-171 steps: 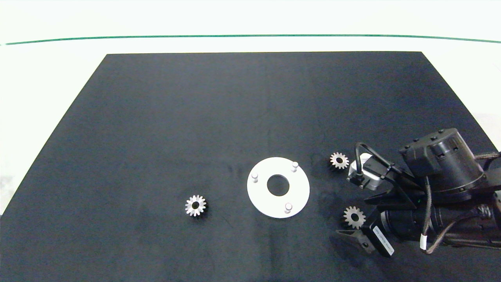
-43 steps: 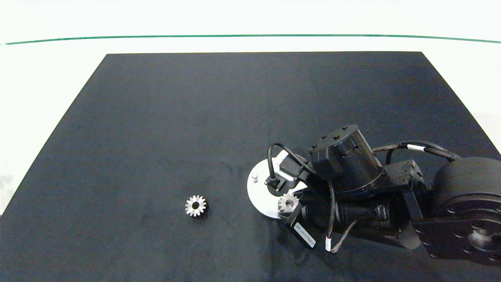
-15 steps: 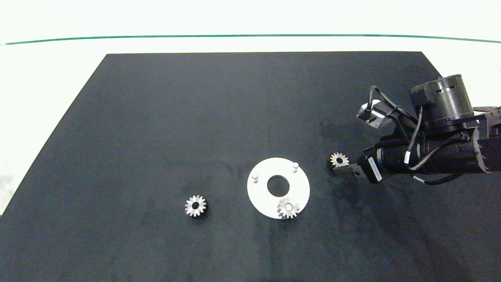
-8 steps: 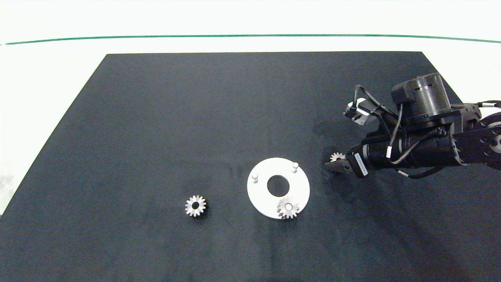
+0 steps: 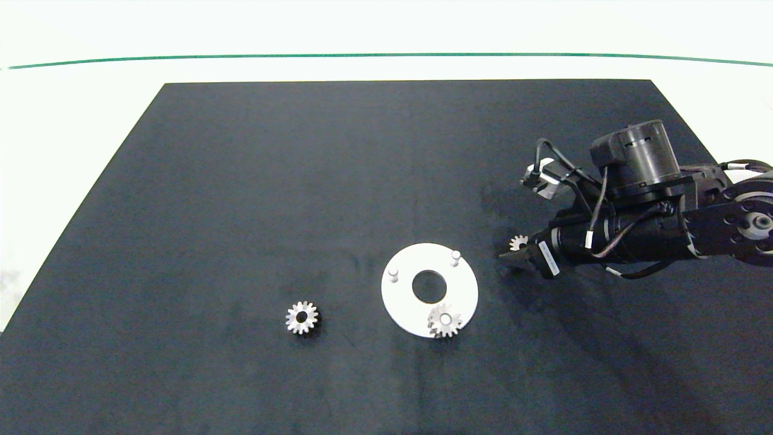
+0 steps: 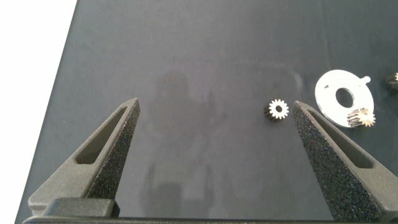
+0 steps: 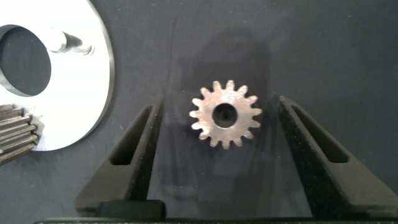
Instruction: Install three planetary gears onto the carrier pins
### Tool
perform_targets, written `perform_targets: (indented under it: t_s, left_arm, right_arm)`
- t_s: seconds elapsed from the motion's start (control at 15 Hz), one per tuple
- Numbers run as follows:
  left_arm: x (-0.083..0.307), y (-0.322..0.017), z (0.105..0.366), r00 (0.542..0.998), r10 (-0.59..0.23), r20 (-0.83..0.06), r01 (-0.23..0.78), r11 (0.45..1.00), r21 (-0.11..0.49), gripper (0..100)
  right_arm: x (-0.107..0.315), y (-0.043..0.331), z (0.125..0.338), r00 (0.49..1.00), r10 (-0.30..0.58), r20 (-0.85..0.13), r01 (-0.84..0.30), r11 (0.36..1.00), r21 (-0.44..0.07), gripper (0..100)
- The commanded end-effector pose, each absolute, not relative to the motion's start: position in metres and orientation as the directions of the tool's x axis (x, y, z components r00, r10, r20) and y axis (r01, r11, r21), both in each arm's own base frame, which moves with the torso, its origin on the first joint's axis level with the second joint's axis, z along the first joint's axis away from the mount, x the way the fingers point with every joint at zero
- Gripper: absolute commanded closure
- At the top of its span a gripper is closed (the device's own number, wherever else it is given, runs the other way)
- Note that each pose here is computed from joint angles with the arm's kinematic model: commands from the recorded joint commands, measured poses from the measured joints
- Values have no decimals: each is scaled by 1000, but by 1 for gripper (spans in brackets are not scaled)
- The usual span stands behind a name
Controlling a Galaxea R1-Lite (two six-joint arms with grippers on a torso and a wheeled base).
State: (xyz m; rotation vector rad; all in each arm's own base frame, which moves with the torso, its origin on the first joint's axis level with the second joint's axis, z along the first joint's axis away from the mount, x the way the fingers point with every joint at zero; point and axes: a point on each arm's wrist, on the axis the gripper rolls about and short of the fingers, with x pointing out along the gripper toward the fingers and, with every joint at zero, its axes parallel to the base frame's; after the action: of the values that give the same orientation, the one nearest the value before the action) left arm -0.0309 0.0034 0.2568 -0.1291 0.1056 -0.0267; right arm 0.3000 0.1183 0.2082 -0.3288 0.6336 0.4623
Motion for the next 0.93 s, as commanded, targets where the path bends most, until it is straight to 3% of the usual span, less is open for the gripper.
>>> perform_targets:
  t_s: [0.07, 0.93]
  left_arm:
    - [-31, 3, 257, 994, -33, -107, 19, 991, -131, 0]
    - [-30, 3, 257, 993, -33, -112, 19, 991, -130, 0]
  right_arm:
    - [300, 118, 206, 706, 307, -638, -507, 848, -153, 34]
    - [307, 120, 202, 703, 305, -642, -508, 848, -153, 61]
